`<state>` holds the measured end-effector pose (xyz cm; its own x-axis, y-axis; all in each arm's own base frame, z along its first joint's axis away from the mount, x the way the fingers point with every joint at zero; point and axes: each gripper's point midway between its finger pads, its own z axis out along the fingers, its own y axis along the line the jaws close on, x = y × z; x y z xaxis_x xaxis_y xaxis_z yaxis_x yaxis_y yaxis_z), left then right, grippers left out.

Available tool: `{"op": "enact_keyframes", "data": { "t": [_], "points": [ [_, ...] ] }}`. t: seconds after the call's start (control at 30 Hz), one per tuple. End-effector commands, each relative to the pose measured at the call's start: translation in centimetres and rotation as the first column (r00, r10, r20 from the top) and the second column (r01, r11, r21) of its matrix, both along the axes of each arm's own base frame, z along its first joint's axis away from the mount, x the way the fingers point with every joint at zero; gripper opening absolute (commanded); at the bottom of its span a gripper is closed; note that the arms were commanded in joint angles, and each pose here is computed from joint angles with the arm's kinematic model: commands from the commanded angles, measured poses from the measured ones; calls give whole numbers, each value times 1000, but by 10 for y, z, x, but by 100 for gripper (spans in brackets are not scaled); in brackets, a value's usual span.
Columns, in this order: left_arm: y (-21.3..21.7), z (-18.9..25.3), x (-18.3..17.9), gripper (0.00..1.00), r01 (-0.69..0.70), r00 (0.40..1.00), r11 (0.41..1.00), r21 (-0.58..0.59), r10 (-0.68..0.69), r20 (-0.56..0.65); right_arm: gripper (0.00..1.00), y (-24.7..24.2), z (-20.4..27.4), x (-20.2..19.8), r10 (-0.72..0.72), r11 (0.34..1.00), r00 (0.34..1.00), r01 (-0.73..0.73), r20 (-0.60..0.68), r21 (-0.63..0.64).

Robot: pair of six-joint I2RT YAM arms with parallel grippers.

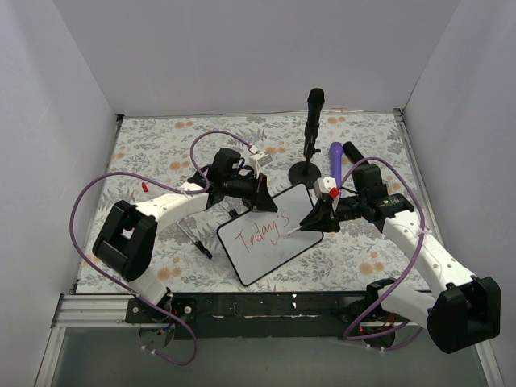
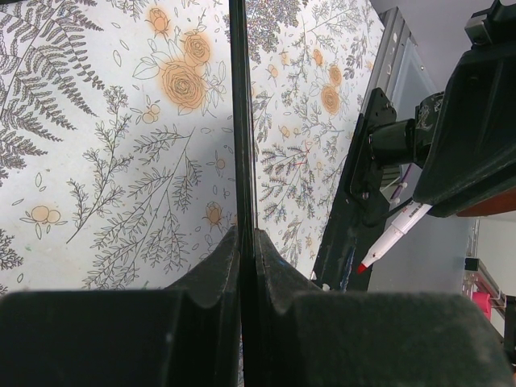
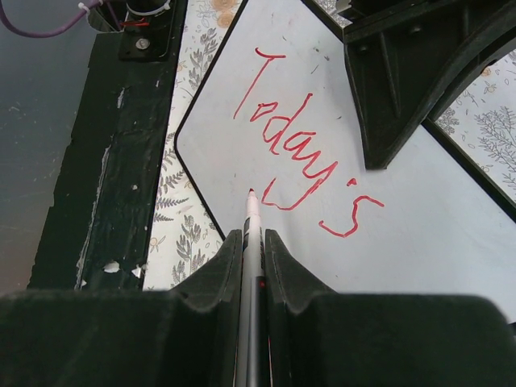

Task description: Write a sentence on the whiteboard

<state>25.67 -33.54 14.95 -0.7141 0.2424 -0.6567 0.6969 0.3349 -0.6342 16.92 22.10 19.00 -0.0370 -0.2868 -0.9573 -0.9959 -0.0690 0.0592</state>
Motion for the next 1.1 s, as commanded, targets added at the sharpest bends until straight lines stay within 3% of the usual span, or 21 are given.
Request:
{"op": "enact_keyframes", "data": {
  "t": [0.0, 1.07],
  "points": [
    [1, 20, 6, 0, -5, 992, 1000, -25, 8, 129, 1, 0, 5, -1, 13, 999, 999, -14, 33, 31],
    [2, 23, 5, 0, -14, 991, 999, -30, 18, 130, 1, 0, 2, 0, 5, 1000, 1000, -6, 30, 28]
  ]
}}
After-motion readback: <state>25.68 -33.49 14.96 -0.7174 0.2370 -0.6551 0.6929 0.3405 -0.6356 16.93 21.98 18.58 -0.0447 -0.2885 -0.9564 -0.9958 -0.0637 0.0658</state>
